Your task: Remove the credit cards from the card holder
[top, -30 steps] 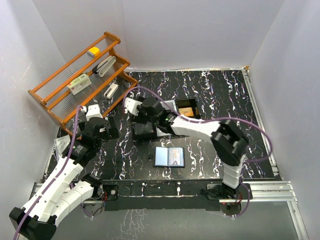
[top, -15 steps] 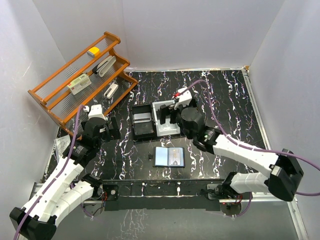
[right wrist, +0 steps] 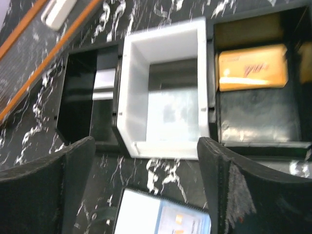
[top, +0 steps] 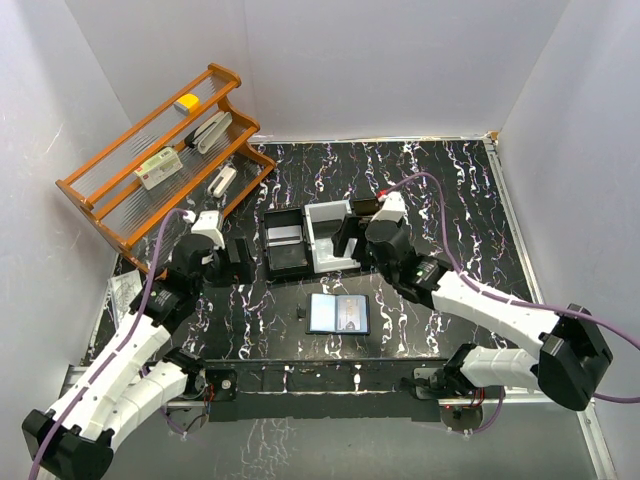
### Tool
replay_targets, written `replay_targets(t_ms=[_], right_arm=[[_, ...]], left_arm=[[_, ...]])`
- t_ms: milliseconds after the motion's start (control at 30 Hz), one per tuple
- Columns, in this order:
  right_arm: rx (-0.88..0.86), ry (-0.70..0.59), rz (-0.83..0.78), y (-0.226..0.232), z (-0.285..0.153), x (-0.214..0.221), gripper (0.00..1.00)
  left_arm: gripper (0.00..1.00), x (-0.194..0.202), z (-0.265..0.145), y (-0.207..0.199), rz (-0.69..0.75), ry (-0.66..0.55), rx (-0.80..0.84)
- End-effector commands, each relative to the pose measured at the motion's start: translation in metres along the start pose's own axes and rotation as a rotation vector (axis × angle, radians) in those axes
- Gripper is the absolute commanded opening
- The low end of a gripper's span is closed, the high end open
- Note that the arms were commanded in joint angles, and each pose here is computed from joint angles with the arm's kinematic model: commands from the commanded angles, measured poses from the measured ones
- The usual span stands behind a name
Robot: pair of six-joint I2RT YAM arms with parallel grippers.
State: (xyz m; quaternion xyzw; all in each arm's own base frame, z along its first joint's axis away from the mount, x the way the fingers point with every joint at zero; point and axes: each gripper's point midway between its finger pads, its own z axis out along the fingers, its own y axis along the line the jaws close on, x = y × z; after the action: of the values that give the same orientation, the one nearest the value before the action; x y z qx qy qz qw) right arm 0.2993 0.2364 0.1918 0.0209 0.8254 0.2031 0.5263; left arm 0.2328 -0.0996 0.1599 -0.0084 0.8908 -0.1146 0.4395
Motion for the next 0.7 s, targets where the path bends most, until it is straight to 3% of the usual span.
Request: replay_targets(t_ms=[0,200,367,500,667], right_arm=[[-0.055,0.176,0.151,0.001,-0.007,0.051,0.78],[-0.057,0.258,0.248,-0.024,-0.020,0.072,0.56],[-0.174,0.447,0.286,-0.019,-0.044,0.123,0.42],[-0.205,0.490,0.341,-0.021,-0.051,0.144,0.36],[-0.192,0.531,0.344,-0.020,-0.050,0.150,0.31]], left_arm=[[0.97,0.002,-0.002,-0.052,0.005,0.023,0.291],[0.77,0.009,0.000,-0.128,-0.167,0.120,0.672],[0.67,0.041,0.013,-0.164,-0.089,0.212,0.661],[0.60,0.065,0.023,-0.183,-0.070,0.274,0.647],[0.60,0.084,0.033,-0.192,-0.084,0.318,0.631]])
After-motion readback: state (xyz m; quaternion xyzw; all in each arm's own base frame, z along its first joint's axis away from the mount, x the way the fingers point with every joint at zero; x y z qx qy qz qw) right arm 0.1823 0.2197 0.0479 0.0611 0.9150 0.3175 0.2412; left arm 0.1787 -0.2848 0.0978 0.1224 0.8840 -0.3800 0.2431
